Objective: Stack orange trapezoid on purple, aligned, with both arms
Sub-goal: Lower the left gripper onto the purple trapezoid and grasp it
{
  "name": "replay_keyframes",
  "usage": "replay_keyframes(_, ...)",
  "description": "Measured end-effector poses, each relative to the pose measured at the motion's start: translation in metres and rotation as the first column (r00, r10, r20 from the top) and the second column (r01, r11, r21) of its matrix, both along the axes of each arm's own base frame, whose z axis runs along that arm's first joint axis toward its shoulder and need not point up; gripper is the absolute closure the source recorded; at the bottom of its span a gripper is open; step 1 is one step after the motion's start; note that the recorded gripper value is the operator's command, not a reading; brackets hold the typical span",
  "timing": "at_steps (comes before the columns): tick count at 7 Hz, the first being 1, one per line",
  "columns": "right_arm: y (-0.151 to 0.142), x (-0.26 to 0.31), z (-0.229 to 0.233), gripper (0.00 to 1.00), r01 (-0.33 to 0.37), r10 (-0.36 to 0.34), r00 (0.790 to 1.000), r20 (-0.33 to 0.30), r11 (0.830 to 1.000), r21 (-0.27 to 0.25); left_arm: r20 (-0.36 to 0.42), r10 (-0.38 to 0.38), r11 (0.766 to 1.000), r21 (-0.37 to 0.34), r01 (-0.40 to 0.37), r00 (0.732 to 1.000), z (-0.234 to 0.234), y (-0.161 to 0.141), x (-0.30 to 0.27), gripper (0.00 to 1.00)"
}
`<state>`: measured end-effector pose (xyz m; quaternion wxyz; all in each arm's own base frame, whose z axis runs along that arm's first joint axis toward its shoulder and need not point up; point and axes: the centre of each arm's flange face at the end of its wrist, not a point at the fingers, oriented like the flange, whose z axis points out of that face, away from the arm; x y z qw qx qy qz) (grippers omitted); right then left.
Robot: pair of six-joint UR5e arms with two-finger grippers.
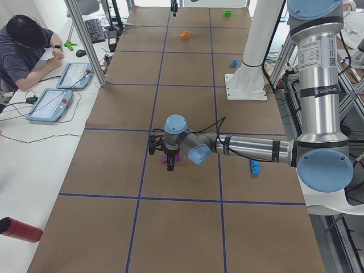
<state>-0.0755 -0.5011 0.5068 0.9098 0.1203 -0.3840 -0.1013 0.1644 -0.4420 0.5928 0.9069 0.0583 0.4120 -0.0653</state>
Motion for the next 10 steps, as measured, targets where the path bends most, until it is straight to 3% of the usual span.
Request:
replay_keyframes(1, 0.0, 0.0, 0.0, 0.0, 0.0, 0.0, 1.0, 0.0, 1.0, 0.0, -0.001, -0.012, 1.0, -0.011, 0.012, 1.0, -0.001, 0.004, 0.033, 0.01)
replay_keyframes(2, 0.0, 0.0, 0.0, 0.0, 0.0, 0.0, 1.0, 0.0, 1.0, 0.0, 0.0, -0.012, 1.0, -0.016, 0.012, 1.0, -0.004, 0.007, 0.056, 0.16)
replay_keyframes(3, 0.0, 0.0, 0.001, 0.0, 0.001, -0.001, 1.0, -0.001, 1.0, -0.001, 0.003, -0.007, 1.0, -0.015, 0.007, 1.0, -0.006, 0.01, 0.072, 0.47)
replay_keyframes(5, 0.001, 0.0, 0.002, 0.0, 0.001, -0.001, 1.0, -0.001, 1.0, -0.002, 0.02, 0.008, 1.0, -0.014, -0.008, 1.0, -0.002, 0.014, 0.087, 1.0)
replay_keyframes(8, 0.0, 0.0, 0.001, 0.0, 0.001, -0.001, 1.0, -0.001, 1.0, -0.001, 0.022, 0.023, 1.0, -0.007, -0.023, 0.999, -0.003, 0.016, 0.09, 1.0)
replay_keyframes(10, 0.0, 0.0, 0.0, 0.0, 0.0, 0.0, 1.0, 0.0, 1.0, 0.001, 0.006, 0.031, 1.0, 0.005, -0.031, 1.0, -0.046, 0.003, 0.102, 1.0)
